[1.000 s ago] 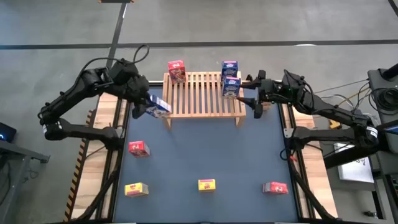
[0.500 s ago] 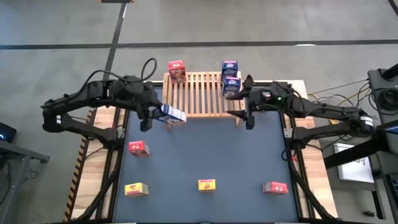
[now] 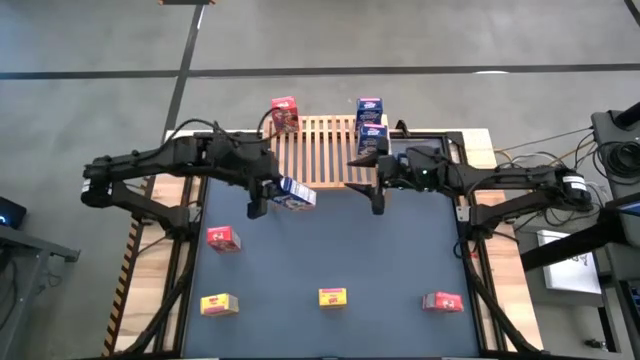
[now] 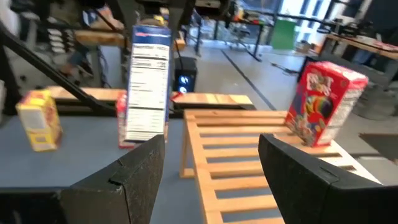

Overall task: Stack cereal on shelf
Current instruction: Put the blue cereal box on the shelf aligned with the blue cereal boxes

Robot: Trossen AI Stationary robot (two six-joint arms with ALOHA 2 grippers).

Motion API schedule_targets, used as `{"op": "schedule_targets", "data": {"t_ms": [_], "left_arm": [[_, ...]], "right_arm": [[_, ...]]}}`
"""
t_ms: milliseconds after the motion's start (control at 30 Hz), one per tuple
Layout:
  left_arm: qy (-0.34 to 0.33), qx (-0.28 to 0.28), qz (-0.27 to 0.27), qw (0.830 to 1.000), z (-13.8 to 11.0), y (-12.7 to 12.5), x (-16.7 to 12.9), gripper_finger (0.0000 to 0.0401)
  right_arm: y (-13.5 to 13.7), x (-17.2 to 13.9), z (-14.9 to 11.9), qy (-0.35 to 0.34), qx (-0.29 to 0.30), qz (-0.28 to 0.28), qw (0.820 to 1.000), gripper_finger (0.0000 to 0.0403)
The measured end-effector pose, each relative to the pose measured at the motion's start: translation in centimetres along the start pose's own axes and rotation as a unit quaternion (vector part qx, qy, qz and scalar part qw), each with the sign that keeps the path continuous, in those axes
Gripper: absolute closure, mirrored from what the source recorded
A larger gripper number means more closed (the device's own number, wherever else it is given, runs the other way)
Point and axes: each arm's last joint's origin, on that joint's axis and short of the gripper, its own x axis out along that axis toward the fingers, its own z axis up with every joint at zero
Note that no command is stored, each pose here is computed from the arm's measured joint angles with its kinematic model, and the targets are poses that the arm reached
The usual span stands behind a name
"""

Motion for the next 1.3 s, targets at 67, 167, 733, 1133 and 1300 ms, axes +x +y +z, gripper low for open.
{"op": "schedule_targets", "data": {"t_ms": [67, 167, 733, 1133, 1300], "left_arm": [[0.007, 0.0, 0.0, 1.0, 0.1, 0.0, 0.6, 0.0272], [0.006, 0.001, -0.001, 1.0, 0.4, 0.0, 1.5, 0.0272], [0.0, 0.004, -0.005, 1.0, 1.1, -0.1, 3.6, 0.0272], [-0.044, 0.006, -0.003, 0.999, 1.9, -0.1, 3.7, 0.0272], [-0.058, 0.01, -0.002, 0.998, 2.3, -0.1, 4.1, 0.0272]], "right_arm": [[0.1, 0.6, -0.4, 0.007, 0.0, -0.004, 1.0, 0.0154], [0.1, 1.3, -0.9, 0.011, 0.006, -0.002, 1.0, 0.0154], [1.2, 3.6, -2.0, -0.005, 0.02, 0.03, 0.999, 0.0131], [2.2, 3.6, -1.3, -0.037, 0.03, 0.042, 0.998, 0.0074], [2.0, 3.6, -1.3, -0.038, 0.019, 0.018, 0.999, 0.0074]]}}
